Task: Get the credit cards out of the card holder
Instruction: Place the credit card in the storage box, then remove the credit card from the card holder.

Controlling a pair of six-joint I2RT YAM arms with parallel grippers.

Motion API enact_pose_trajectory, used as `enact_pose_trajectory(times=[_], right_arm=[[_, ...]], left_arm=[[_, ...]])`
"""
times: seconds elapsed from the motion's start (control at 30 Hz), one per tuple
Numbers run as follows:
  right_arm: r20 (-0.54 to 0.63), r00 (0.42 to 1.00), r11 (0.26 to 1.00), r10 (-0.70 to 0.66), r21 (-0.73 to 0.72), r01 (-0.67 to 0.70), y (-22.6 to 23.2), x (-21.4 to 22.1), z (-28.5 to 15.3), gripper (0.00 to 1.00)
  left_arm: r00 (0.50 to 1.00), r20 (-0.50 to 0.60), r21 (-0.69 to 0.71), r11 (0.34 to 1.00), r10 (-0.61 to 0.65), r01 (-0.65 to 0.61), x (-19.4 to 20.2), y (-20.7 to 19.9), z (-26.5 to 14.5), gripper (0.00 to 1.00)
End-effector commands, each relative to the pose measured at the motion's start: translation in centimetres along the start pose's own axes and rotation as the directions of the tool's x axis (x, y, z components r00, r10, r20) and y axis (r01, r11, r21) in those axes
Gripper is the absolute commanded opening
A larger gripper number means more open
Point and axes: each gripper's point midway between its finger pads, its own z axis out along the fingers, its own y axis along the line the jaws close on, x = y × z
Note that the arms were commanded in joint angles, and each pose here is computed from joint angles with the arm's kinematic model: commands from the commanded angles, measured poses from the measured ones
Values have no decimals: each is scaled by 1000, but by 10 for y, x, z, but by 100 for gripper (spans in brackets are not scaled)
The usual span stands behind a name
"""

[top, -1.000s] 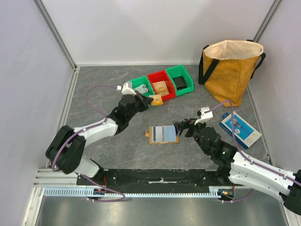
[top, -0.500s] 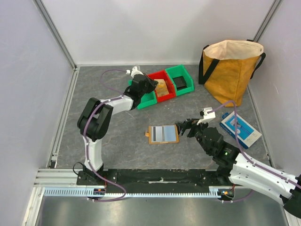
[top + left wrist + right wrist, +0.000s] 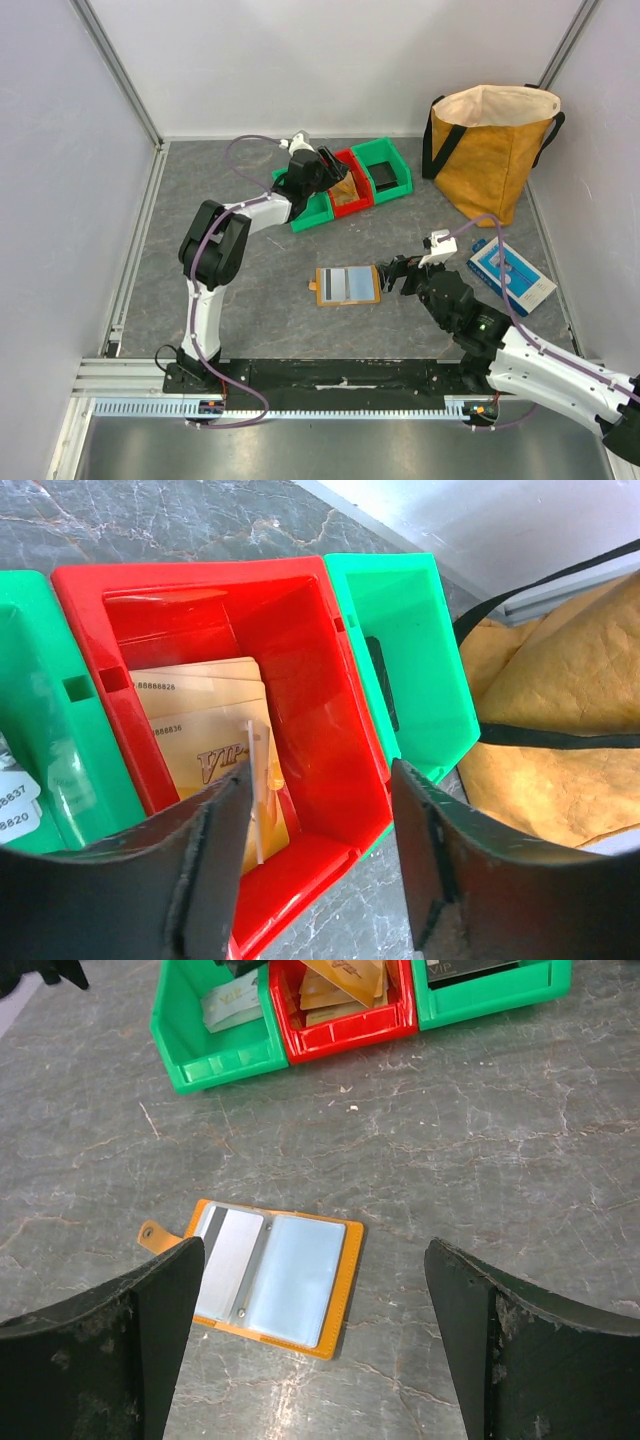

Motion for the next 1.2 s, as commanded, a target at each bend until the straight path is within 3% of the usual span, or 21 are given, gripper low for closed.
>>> enact_pose_trajectory(times=[0.0, 0.23, 0.53, 0.77, 1.0, 1.17], right_arm=[[8, 1000, 1000, -15, 14, 15, 1, -10, 1, 98], [-2, 999, 999, -40, 8, 40, 5, -15, 3, 98], [-111, 989, 992, -97, -92, 87, 26, 2, 7, 98], [-229, 966, 985, -122, -150, 89, 44, 29, 22, 95], [-328, 937, 978, -115, -201, 50, 67, 48, 38, 86], [-385, 920, 983, -77, -185, 5, 71, 64, 51, 70]], left_arm=[[992, 42, 6, 993, 118, -118, -34, -20, -24, 68], [978, -11, 82, 975, 207, -206, -29, -39, -71, 72], [958, -178, 164, 967, 223, -195, 11, -41, -138, 72], [868, -363, 95, 941, 337, -325, 67, 2, -209, 72], [785, -496, 94, 922, 371, -376, 114, 32, -267, 71], [819, -460, 157, 939, 343, -305, 115, 9, -286, 61]])
